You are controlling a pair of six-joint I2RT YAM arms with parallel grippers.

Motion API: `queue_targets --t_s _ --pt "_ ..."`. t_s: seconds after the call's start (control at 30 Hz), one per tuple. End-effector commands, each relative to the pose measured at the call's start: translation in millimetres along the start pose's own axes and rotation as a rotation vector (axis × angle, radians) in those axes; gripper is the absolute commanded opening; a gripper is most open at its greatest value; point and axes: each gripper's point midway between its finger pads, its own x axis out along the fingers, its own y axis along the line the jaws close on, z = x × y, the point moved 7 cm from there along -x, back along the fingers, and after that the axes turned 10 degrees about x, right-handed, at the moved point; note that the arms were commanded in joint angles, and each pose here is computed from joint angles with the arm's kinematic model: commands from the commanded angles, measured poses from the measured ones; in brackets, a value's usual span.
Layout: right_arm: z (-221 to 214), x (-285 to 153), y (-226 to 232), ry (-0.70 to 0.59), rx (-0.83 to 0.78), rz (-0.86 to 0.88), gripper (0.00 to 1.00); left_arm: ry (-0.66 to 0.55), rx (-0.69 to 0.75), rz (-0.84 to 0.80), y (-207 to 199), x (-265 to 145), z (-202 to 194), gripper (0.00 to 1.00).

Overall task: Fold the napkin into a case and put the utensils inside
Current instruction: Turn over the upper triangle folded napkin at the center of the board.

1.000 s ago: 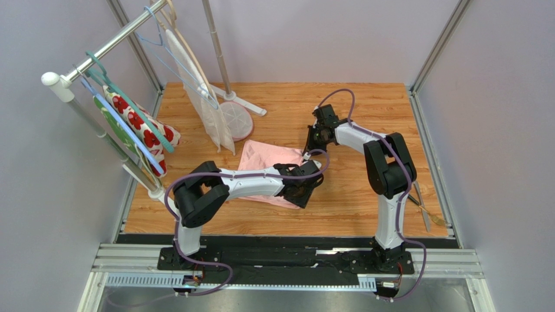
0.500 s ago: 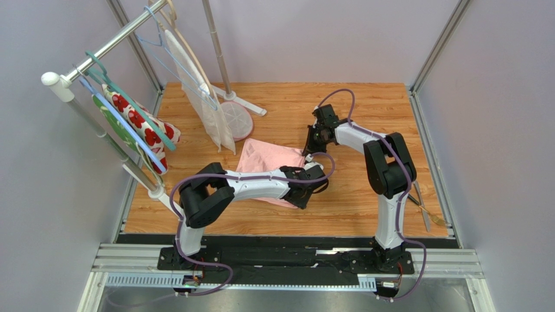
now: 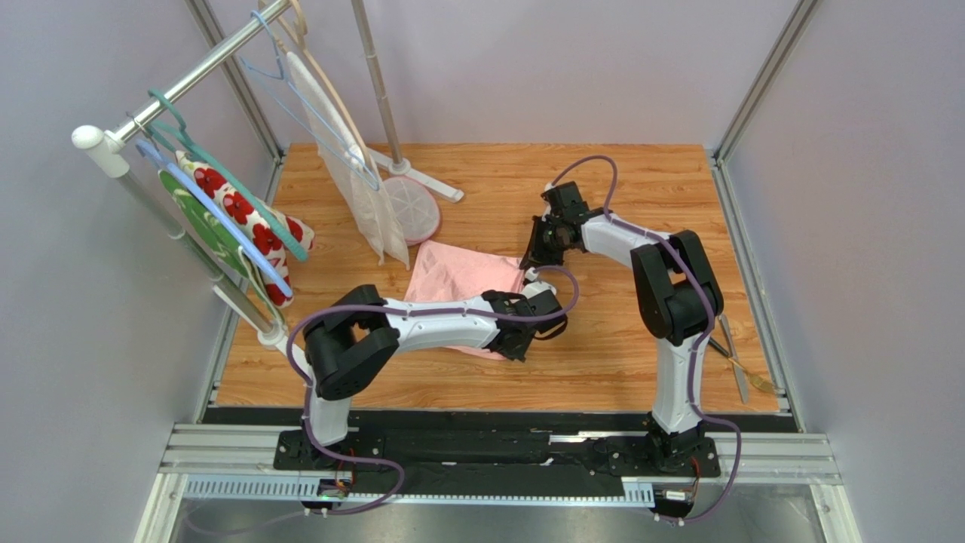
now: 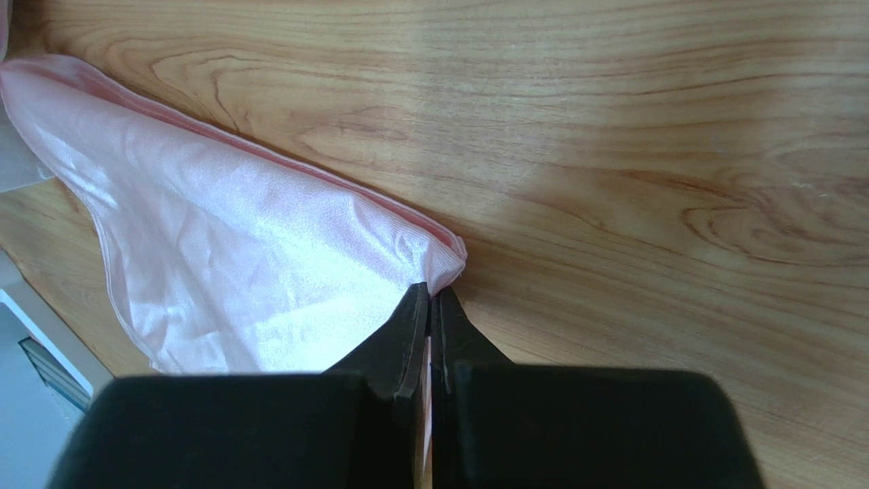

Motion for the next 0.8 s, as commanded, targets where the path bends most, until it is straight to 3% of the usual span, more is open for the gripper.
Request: queue_targets --t_s 0.0,0.47,0.63,0.77 --pt "15 -28 34 -0.079 -0.03 0.107 0.0 -0.061 -0.002 0.0 22 -47 4 0.0" --pt "17 -77 77 -0.127 -0.033 0.194 0.0 -0.141 0.014 -0.102 51 -105 0 0.0" --pt "27 -108 127 -0.185 -0.093 0.304 0.0 -0.212 0.054 -0.086 78 -138 -4 0.0" --pt "21 -132 179 -0.22 -0.159 0.38 0.0 -0.322 0.033 -0.083 117 -192 -18 0.0"
